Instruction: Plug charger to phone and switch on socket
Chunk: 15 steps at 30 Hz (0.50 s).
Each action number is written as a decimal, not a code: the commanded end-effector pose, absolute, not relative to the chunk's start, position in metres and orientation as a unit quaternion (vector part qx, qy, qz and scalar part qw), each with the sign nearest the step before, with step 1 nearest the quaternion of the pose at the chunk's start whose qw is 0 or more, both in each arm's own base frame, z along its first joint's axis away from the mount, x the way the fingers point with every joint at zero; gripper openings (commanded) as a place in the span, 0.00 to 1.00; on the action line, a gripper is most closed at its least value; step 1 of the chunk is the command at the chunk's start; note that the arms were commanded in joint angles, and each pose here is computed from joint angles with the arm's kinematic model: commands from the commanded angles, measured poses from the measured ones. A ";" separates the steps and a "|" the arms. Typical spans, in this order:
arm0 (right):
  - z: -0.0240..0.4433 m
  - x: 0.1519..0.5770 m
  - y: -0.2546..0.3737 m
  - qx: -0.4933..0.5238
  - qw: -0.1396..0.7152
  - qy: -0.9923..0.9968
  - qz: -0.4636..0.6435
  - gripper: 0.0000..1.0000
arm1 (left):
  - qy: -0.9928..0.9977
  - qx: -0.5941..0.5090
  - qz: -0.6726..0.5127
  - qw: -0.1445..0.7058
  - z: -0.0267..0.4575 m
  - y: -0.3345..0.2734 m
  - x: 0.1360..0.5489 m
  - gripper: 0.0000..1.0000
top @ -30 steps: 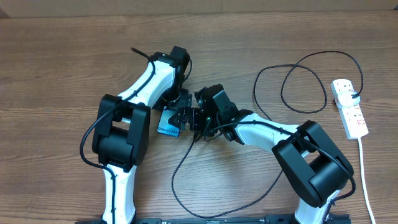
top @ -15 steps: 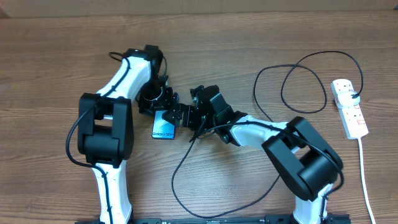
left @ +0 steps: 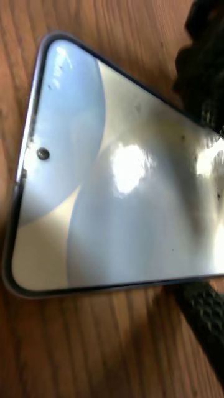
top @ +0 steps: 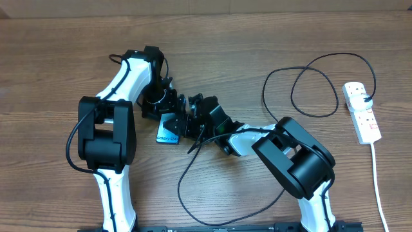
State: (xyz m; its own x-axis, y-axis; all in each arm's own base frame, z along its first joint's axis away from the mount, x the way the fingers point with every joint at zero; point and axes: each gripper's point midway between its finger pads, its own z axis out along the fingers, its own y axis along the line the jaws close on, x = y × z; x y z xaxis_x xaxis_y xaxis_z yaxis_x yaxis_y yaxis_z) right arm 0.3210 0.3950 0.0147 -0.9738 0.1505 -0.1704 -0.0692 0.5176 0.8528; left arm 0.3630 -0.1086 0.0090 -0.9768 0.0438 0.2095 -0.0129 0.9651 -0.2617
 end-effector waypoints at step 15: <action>-0.011 0.313 0.382 0.038 0.067 0.872 0.483 0.18 | -0.974 -0.028 0.181 0.133 -0.005 -0.119 0.351 0.98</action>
State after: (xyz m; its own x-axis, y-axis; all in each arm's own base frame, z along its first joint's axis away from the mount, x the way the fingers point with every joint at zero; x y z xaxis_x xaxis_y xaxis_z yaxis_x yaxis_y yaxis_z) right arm 0.3176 0.3914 0.0073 -0.9815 0.1432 -0.1273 -0.0354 0.5177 0.8548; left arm 0.3631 -0.1112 0.0110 -0.9767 0.0575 0.2070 -0.0028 0.9600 -0.2801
